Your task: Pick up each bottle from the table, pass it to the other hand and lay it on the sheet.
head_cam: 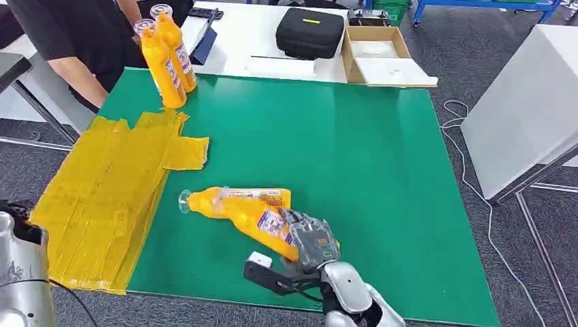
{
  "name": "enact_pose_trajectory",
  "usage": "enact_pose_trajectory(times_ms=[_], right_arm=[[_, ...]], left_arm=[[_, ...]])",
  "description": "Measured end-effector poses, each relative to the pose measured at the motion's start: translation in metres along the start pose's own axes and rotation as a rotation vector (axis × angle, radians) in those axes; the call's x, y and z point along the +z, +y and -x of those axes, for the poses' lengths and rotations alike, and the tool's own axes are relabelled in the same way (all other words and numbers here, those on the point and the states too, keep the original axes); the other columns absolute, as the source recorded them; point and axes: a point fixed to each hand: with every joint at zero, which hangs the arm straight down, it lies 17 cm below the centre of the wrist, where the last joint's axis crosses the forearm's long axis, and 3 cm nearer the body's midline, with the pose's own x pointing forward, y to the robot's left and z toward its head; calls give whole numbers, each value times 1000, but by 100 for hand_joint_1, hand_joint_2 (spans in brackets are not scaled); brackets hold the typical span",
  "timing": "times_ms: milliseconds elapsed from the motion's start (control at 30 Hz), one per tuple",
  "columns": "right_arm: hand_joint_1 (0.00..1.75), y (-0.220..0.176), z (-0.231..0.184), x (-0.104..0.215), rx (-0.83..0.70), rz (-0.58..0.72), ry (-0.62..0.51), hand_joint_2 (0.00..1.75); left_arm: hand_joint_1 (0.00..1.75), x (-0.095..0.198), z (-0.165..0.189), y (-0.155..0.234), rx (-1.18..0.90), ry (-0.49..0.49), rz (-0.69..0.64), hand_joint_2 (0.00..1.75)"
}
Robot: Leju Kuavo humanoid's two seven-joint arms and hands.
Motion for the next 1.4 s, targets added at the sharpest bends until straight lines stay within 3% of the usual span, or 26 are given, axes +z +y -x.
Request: enact_pose_trajectory(times_ms=[167,600,633,800,933,1033,1200,1400], right_arm=[[175,-44,-7,-7,-47,88,-8,175],[175,-76,-13,-6,-85,159,-20,175],[175,-84,-16,-6,-93,175,-26,175],[175,-108,-20,-5,-171,228,-50,175],[175,-117,-17,-12,-227,248,-62,175],[175,-122,-21,-30,-240,240,-73,175],[175,-131,-43,-62,-249,220,-99,175],[175,-134,-71,-85,-259,179,-132,175]], left_arm=[[0,4,1,-3,5,8,4,0],[0,9,-4,-20,30,5,45,0],[0,10,-6,-30,43,4,66,175],[0,24,-13,-99,248,81,187,175],[0,50,-17,-150,528,236,296,175],[0,87,-27,-186,756,375,401,175],[0,142,-49,-216,924,495,508,175],[0,162,-68,-223,972,519,556,175]])
